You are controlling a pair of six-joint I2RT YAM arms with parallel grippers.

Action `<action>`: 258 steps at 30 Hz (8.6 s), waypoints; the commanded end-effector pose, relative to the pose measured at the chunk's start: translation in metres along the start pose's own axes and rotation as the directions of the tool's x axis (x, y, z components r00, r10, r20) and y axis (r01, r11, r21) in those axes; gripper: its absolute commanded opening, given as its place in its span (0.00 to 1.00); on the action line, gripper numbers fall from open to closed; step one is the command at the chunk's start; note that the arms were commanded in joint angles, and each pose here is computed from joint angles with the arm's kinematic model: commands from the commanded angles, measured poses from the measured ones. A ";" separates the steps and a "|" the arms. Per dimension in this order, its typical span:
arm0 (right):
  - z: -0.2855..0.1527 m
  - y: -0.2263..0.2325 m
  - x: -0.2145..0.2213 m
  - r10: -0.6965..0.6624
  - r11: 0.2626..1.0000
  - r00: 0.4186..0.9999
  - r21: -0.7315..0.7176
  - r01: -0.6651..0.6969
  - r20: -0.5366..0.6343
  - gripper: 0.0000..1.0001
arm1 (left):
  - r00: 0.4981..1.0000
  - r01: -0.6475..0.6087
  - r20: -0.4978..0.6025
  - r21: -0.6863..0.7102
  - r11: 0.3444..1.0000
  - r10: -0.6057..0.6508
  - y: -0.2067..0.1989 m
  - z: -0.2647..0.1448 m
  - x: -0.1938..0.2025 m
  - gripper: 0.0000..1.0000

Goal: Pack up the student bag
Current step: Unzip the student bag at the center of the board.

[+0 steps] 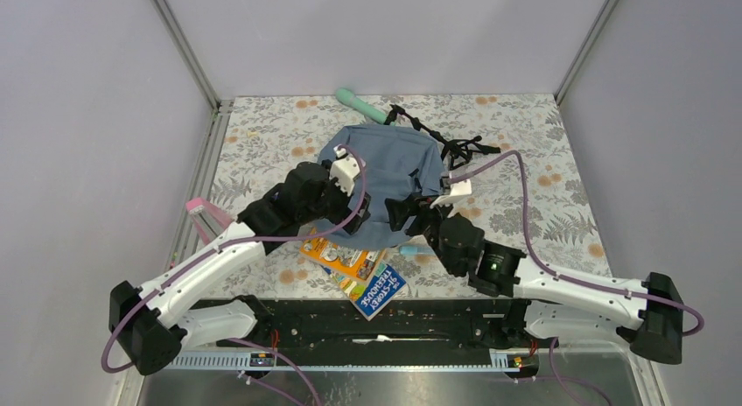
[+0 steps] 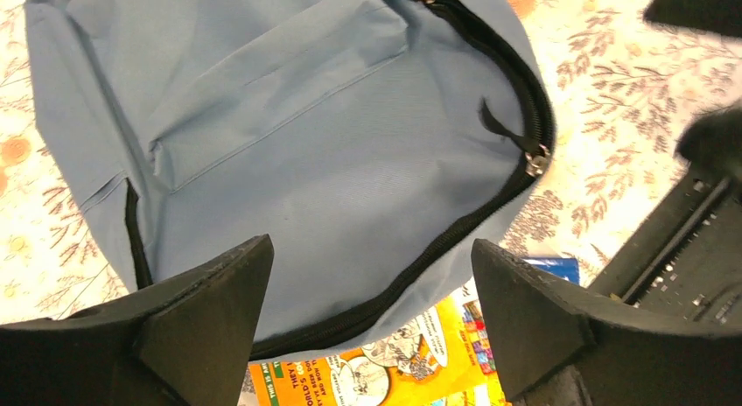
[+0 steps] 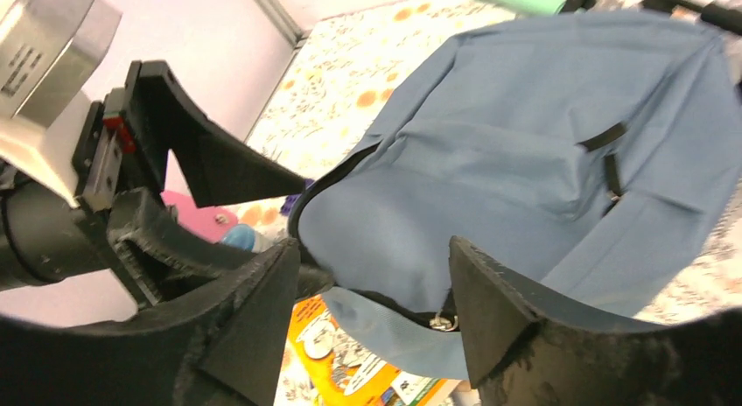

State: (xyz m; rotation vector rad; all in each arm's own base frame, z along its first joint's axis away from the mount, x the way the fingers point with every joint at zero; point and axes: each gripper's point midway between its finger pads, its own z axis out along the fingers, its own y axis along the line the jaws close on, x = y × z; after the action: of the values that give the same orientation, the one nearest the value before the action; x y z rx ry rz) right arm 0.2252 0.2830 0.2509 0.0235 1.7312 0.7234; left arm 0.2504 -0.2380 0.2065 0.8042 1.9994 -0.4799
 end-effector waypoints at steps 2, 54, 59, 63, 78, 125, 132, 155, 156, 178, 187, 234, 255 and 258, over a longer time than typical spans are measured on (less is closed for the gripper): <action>-0.010 -0.025 -0.037 -0.110 0.989 0.990 0.111 0.100 0.087 0.82 | 0.985 -0.079 0.164 0.206 0.975 0.045 -0.037 -0.014 -0.033 0.94; -0.006 -0.115 0.035 0.166 0.964 0.976 0.231 -0.131 -0.138 0.89 | 0.866 0.493 -0.076 0.287 0.821 -0.493 -0.072 0.076 -0.044 0.00; -0.001 -0.116 0.054 0.309 0.929 0.944 0.250 -0.272 -0.118 0.91 | 0.863 0.470 0.006 0.354 0.808 -0.505 -0.076 0.053 -0.064 0.00; 0.003 -0.118 0.058 0.394 0.896 0.916 0.252 -0.366 -0.070 1.00 | 0.868 0.461 0.002 0.363 0.809 -0.496 -0.078 0.045 -0.061 0.00; 0.021 -0.101 0.074 0.565 0.814 0.822 0.215 -0.540 -0.075 0.98 | 0.872 0.439 0.044 0.371 0.818 -0.488 -0.076 0.029 -0.058 0.00; 0.027 -0.107 0.032 0.489 0.848 0.869 0.190 -0.494 0.079 0.00 | 0.833 0.550 0.218 -0.216 0.807 -0.509 0.066 -0.002 0.022 0.00; 0.026 -0.107 0.029 0.471 0.858 0.878 0.190 -0.478 0.080 0.00 | 0.800 0.600 0.239 -0.282 0.749 -0.550 0.097 0.001 0.038 0.00; 0.021 -0.093 0.008 0.111 0.981 0.992 0.167 -0.100 -0.057 0.86 | 0.738 0.675 0.276 -0.291 0.678 -0.616 0.127 0.001 0.040 0.00; 0.020 -0.092 0.004 0.053 0.987 0.996 0.153 -0.042 -0.065 0.93 | 0.737 0.676 0.268 -0.281 0.682 -0.620 0.125 0.002 0.039 0.00; 0.044 0.038 0.076 -0.561 0.772 0.719 -0.573 0.276 -0.410 0.89 | 0.817 0.568 0.028 -0.203 0.797 -0.575 0.105 0.014 0.033 0.00; 0.076 0.025 0.100 -0.638 0.764 0.647 -0.444 0.468 -0.417 0.72 | 0.827 0.556 0.028 -0.189 0.809 -0.561 0.104 0.009 0.027 0.00; 0.042 0.037 0.063 -0.716 0.673 0.675 -0.433 0.600 -0.178 0.00 | 0.796 0.600 0.070 -0.226 0.768 -0.601 0.136 0.016 0.020 0.00; 0.027 0.055 0.047 -0.654 0.696 0.747 -0.482 0.532 -0.120 0.00 | 0.744 0.645 0.055 -0.320 0.694 -0.666 0.178 0.043 0.041 0.00; 0.027 0.058 0.047 -0.647 0.697 0.753 -0.491 0.523 -0.117 0.00 | 0.738 0.649 0.060 -0.336 0.683 -0.672 0.188 0.045 0.044 0.00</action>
State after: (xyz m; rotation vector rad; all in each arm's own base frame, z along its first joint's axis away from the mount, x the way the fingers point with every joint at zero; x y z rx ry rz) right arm 0.2170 0.3458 0.1888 -1.0407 1.7818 0.4933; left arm 0.3603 -0.1305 0.1242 -0.1242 2.4178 -0.5399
